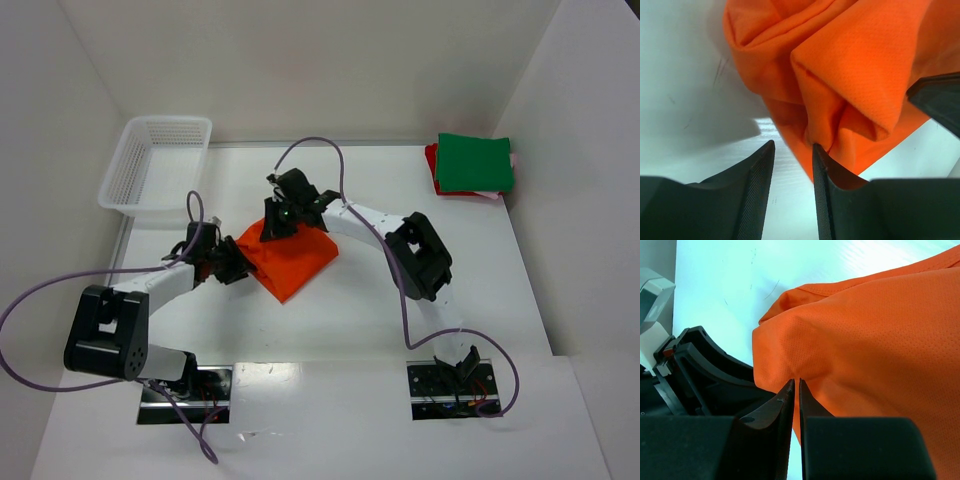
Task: Fold and stack the t-shirts
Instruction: Smooth out wrinkles on the folded tshirt
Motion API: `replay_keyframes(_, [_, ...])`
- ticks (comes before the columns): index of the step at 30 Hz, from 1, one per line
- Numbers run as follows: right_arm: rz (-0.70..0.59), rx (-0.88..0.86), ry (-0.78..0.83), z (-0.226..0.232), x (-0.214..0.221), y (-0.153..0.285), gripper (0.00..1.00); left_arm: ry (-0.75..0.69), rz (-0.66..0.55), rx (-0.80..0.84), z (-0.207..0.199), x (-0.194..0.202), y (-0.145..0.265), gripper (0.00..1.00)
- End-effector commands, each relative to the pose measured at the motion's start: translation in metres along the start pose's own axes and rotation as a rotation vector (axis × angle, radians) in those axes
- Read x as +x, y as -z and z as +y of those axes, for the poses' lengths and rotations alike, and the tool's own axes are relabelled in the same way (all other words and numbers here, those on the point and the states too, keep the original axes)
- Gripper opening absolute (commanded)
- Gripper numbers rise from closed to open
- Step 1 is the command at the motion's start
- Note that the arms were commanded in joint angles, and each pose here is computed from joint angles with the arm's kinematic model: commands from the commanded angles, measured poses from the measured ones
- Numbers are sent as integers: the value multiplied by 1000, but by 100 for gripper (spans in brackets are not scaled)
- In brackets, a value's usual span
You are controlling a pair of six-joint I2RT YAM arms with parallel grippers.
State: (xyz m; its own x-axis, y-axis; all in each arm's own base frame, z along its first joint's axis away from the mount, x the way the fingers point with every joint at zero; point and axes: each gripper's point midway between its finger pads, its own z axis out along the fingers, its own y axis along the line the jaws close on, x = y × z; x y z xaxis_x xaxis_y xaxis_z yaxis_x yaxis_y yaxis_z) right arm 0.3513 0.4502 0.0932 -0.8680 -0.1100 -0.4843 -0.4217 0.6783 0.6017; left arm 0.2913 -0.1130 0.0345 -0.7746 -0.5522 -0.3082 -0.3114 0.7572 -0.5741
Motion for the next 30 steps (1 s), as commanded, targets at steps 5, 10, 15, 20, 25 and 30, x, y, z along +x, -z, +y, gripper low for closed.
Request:
replay_keyframes(5, [-11, -31, 33, 15, -4, -4, 12, -43, -37, 80, -25, -21, -6, 44])
replay_keyframes(10, [-11, -31, 33, 15, -4, -4, 12, -47, -17, 83, -25, -16, -9, 43])
replay_keyframes(15, [-11, -31, 33, 15, -4, -4, 19, -53, -24, 101, -30, -17, -5, 42])
replay_keyframes(20, [-4, -26, 30, 13, 0, -2, 27, -71, -53, 114, -35, -23, -1, 48])
replay_keyframes(25, [-3, -25, 29, 14, 2, 2, 33, -85, -50, 135, -37, -24, -5, 51])
replay_keyframes(30, [-16, -21, 32, 14, 0, 4, 39, -100, -45, 156, -41, -23, -4, 54])
